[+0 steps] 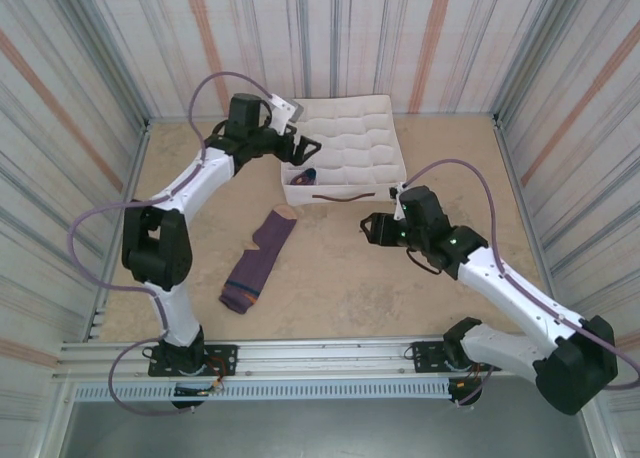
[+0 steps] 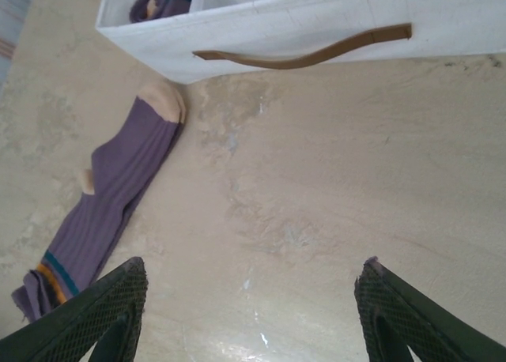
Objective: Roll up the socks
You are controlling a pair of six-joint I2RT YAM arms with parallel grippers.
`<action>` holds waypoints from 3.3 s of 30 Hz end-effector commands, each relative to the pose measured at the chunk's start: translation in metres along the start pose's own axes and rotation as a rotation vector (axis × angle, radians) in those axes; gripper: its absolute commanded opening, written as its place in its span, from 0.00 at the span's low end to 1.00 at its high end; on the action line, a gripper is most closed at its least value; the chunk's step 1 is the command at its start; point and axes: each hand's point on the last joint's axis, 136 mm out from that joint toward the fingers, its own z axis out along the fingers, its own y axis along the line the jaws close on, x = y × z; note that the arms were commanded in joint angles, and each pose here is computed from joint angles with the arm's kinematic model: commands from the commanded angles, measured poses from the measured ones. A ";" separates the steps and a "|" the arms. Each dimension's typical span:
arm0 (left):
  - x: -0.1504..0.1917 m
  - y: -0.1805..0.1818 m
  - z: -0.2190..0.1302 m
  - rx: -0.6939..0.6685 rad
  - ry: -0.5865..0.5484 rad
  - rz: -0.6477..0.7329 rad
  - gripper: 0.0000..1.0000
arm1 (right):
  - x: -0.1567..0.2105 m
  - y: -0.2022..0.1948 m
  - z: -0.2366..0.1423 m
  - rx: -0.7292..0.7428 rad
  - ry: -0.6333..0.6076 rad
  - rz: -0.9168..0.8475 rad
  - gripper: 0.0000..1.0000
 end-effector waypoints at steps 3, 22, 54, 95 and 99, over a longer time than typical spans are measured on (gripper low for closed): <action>0.026 0.008 -0.024 -0.070 0.096 -0.306 0.99 | -0.008 0.009 0.010 -0.003 -0.001 0.001 0.77; 0.220 -0.038 -0.058 -0.147 0.449 -0.654 0.93 | 0.016 -0.009 0.053 0.102 0.072 0.082 0.88; 0.234 -0.165 0.088 0.023 0.575 -0.612 0.90 | 0.049 -0.069 0.006 0.258 0.016 0.212 0.87; 0.283 -0.151 -0.103 0.009 0.644 -1.073 0.60 | 0.165 0.125 0.097 -0.127 0.221 -0.417 0.73; 0.293 -0.150 -0.099 0.004 0.658 -1.100 0.48 | 0.168 0.122 0.102 -0.112 0.207 -0.386 0.71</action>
